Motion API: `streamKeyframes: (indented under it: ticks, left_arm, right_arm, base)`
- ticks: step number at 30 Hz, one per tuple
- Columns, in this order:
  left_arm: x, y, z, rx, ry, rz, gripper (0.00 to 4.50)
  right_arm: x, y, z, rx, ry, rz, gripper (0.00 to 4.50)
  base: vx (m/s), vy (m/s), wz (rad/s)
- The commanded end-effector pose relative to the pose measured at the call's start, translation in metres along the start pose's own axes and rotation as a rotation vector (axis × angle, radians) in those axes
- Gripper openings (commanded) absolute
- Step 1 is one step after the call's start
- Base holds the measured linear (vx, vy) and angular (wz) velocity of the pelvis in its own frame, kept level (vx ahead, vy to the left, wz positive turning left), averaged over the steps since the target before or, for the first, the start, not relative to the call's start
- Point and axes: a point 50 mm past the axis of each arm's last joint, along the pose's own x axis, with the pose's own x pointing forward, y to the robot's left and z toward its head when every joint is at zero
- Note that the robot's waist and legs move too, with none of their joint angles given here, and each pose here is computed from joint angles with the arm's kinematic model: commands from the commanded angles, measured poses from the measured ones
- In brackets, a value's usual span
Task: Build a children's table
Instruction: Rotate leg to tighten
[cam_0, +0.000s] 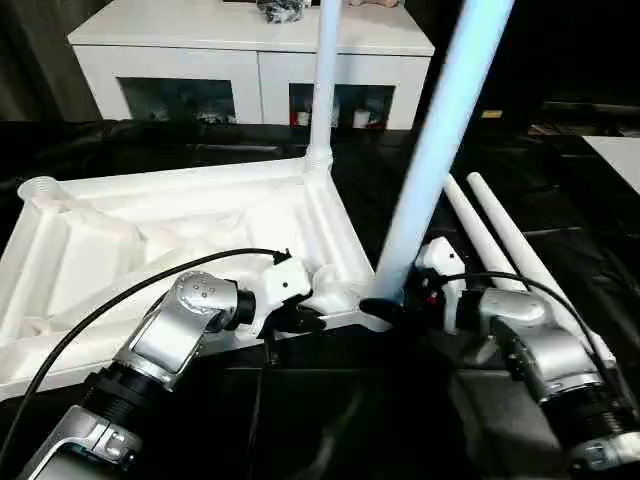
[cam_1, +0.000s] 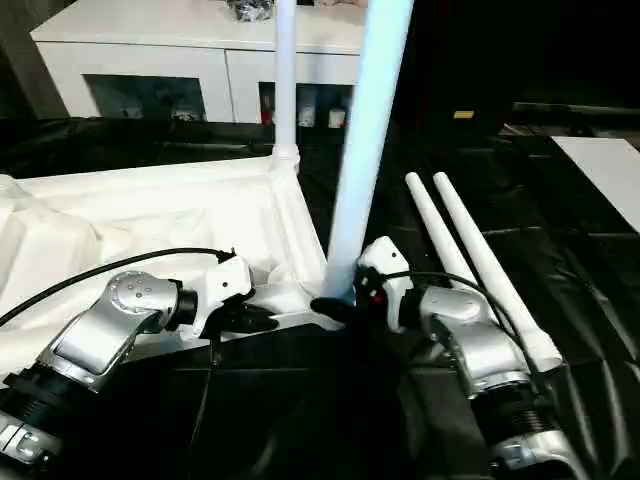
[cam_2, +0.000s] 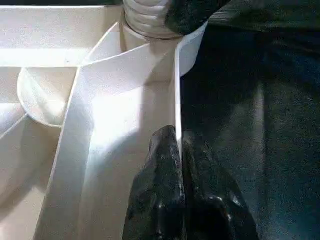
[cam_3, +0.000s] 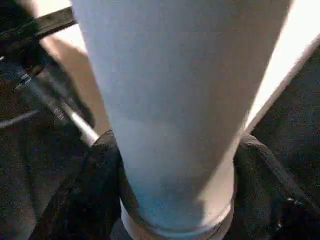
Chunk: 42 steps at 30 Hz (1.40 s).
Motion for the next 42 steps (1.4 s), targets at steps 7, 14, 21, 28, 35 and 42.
streamKeyframes:
  ticks: [7, 14, 21, 28, 35, 42]
  left_arm:
    - [0.039, 0.023, 0.018, -0.177, -0.022, 0.349, 0.00]
    - [0.076, 0.027, 0.050, -0.193, -0.086, 0.505, 0.00]
    - [0.083, 0.022, 0.060, -0.086, -0.108, 0.458, 0.00]
    - [0.079, 0.025, 0.050, -0.045, -0.094, 0.430, 0.00]
    - [0.075, 0.027, 0.055, 0.003, -0.160, 0.419, 0.00]
    - [0.056, 0.031, 0.075, 0.014, -0.354, 0.405, 0.80]
  right_arm:
    - [0.030, -0.012, -0.034, 0.304, 0.098, -0.608, 2.69]
    - [0.051, -0.017, -0.031, 0.499, 0.111, -0.902, 2.68]
    - [0.058, -0.022, -0.016, 0.454, 0.062, -0.899, 2.68]
    - [0.038, -0.037, 0.004, 0.358, -0.091, -0.953, 3.72]
    - [-0.006, -0.036, 0.012, 0.206, -0.173, -1.001, 3.80]
    - [-0.019, -0.008, 0.011, 0.090, -0.176, -0.797, 3.84]
  base:
    - [-0.014, 0.001, -0.01]
    - [-0.022, 0.009, 0.00]
    - [0.000, 0.000, 0.00]
    - [0.000, 0.000, 0.00]
    - [0.000, 0.000, 0.00]
    - [0.000, 0.000, 0.00]
